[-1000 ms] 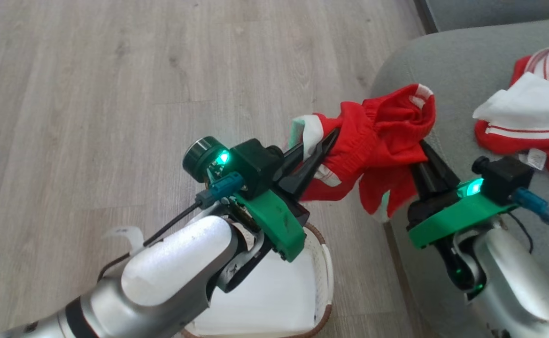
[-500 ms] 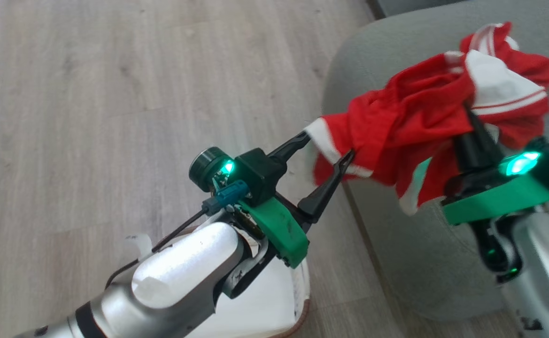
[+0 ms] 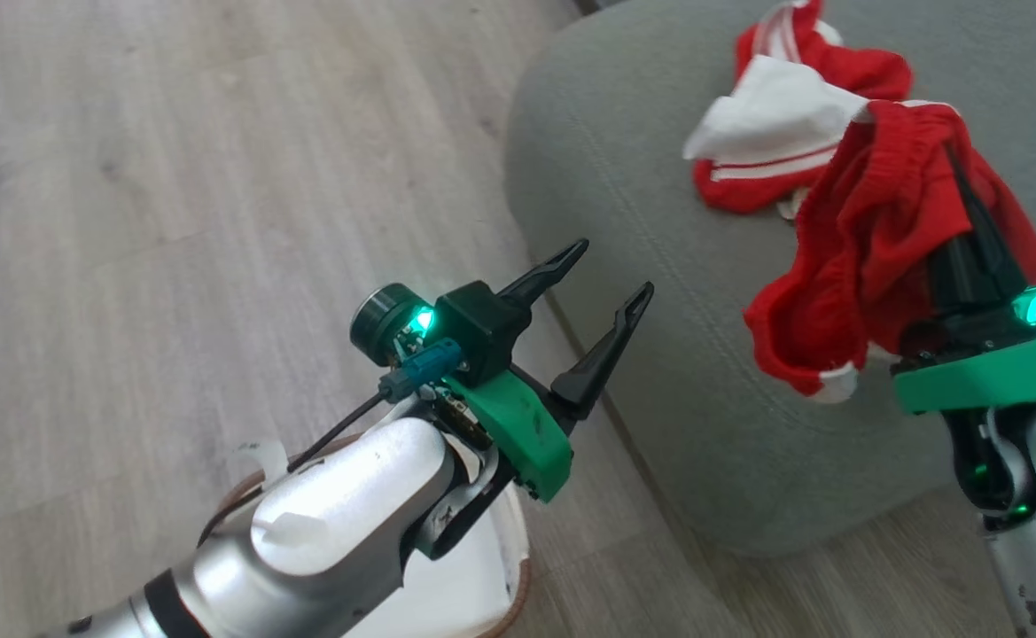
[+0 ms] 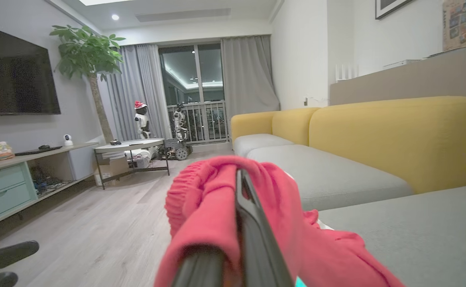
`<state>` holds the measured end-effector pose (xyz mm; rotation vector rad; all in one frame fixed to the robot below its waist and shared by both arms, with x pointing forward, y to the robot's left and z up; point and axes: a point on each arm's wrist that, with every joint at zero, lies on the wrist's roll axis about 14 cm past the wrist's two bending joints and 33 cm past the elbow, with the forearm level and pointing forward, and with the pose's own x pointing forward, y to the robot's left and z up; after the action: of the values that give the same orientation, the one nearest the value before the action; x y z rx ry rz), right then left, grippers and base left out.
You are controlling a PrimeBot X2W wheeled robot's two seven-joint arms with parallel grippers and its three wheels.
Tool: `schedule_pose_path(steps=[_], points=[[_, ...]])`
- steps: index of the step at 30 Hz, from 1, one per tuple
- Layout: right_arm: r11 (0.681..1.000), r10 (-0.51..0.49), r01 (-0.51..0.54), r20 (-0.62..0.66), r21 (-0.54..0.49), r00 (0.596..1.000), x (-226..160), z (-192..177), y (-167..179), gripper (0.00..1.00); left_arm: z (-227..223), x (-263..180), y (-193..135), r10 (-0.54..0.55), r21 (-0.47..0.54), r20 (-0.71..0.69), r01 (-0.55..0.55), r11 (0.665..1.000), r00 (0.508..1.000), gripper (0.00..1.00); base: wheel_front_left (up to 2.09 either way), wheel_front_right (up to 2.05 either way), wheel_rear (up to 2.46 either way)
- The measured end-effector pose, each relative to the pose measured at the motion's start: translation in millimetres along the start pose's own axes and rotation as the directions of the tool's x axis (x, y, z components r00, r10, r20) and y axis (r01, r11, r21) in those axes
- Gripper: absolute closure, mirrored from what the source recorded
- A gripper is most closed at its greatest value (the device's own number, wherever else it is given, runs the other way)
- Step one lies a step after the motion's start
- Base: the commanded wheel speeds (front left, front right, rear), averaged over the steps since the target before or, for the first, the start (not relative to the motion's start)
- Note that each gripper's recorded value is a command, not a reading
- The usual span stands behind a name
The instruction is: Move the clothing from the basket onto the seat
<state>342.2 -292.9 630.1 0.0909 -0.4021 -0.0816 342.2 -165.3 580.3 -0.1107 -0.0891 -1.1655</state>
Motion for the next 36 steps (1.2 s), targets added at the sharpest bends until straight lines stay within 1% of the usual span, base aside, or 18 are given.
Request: schedule_pose_path(steps=[6,11,17,21,25,29,33,36], points=[[0.997,-0.07,0.07,0.002,-0.035,0.998,-15.8,8.5,-22.9,1.0,-9.0,13.8,-12.2,-0.052,-0.022,-0.005,0.052,0.998,0.999,0.0,0.0,0.0,0.0],[0.993,-0.107,0.107,0.006,-0.058,0.994,-24.6,14.7,-34.3,1.0,-13.1,22.9,-20.3,-0.083,-0.043,0.005,0.083,0.996,0.997,0.0,0.0,0.0,0.0],[0.991,-0.119,0.119,0.004,-0.065,0.993,-26.4,15.1,-38.3,1.0,-16.4,26.0,-21.2,-0.084,-0.054,0.007,0.084,0.995,0.996,0.0,0.0,0.0,0.0],[0.991,-0.111,0.111,-0.002,-0.074,0.994,-20.9,13.5,-39.8,1.0,-19.2,26.0,-18.1,-0.075,-0.065,0.007,0.075,0.995,0.997,0.0,0.0,0.0,0.0],[0.987,-0.105,0.107,0.017,-0.117,0.994,-2.0,23.3,-52.4,1.0,-22.4,26.3,-11.6,-0.067,-0.062,0.008,0.067,0.996,0.998,0.0,0.0,0.0,0.0],[0.981,-0.083,0.089,0.038,-0.174,0.996,29.4,35.4,-63.4,1.0,-22.5,29.9,-2.1,-0.059,-0.053,0.018,0.06,0.997,0.998,0.0,0.0,0.0,0.0],[0.979,-0.088,0.095,0.046,-0.179,0.995,60.4,42.2,-78.1,1.0,-26.5,33.5,5.4,-0.059,-0.061,0.019,0.06,0.996,0.998,0.0,0.0,0.0,0.0],[0.97,-0.096,0.106,0.054,-0.217,0.994,85.0,50.0,-91.6,1.0,-32.2,35.3,9.4,-0.06,-0.063,0.011,0.061,0.996,0.998,0.0,0.0,0.0,0.0]])
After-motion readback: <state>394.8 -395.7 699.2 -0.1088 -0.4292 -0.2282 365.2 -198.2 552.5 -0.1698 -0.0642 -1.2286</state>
